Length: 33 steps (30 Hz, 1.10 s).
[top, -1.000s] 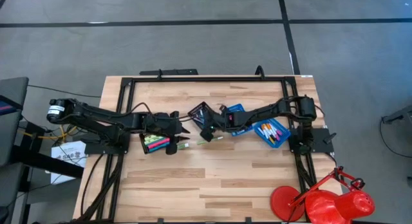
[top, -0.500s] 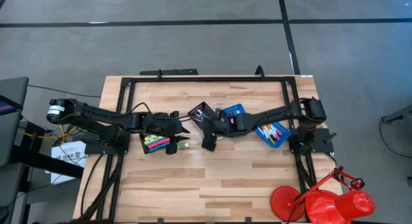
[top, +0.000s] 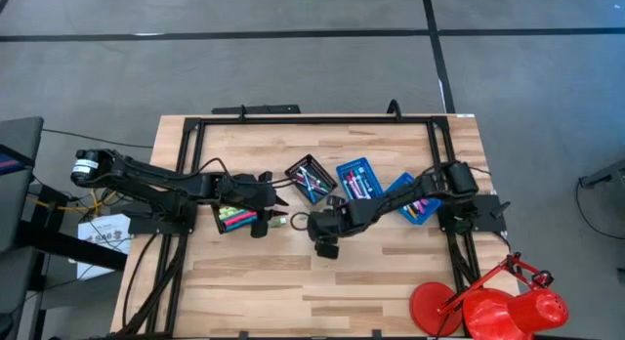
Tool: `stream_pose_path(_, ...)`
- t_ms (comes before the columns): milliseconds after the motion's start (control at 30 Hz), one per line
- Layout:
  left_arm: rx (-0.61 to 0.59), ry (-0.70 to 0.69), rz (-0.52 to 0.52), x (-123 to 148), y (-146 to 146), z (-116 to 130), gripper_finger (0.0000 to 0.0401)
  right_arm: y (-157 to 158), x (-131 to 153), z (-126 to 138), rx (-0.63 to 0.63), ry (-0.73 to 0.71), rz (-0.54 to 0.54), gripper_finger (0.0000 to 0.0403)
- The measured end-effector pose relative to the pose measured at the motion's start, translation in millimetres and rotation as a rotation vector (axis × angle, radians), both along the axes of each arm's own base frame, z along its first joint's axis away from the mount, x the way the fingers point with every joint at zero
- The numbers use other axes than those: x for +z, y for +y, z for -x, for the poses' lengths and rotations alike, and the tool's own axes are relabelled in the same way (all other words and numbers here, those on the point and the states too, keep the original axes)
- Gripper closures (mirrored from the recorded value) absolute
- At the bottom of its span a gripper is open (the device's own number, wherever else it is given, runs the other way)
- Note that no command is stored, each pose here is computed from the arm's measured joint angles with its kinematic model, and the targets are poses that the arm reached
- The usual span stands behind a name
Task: Pick & Place Markers
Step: Put the small light green marker into the right black bin
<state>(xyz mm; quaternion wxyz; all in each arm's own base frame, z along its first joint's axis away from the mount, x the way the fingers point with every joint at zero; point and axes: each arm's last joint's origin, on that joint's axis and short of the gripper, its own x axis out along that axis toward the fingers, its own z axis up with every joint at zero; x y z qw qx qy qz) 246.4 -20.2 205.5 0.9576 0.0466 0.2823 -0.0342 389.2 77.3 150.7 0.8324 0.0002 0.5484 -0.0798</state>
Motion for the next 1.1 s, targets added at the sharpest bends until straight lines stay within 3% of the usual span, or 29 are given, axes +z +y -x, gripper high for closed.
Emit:
stream_pose_path(567, -0.001, -0.018, -0.001, 1.6, 0.0, -1.0, 0.0284, -67.7, -5.4, -4.0, -0.126, 0.064, -0.032, 0.0282)
stream_pose_path(833, -0.002, -0.018, -0.002, 1.5, -0.1, -0.9, 0.0284, -69.3, -13.0, -1.6, -0.106, 0.058, -0.112, 0.0315)
stream_pose_path(1100, -0.001, -0.017, -0.001, 1.5, 0.0, -0.9, 0.0284, -64.6, -19.5, 3.9, -0.108, 0.072, -0.087, 0.0295)
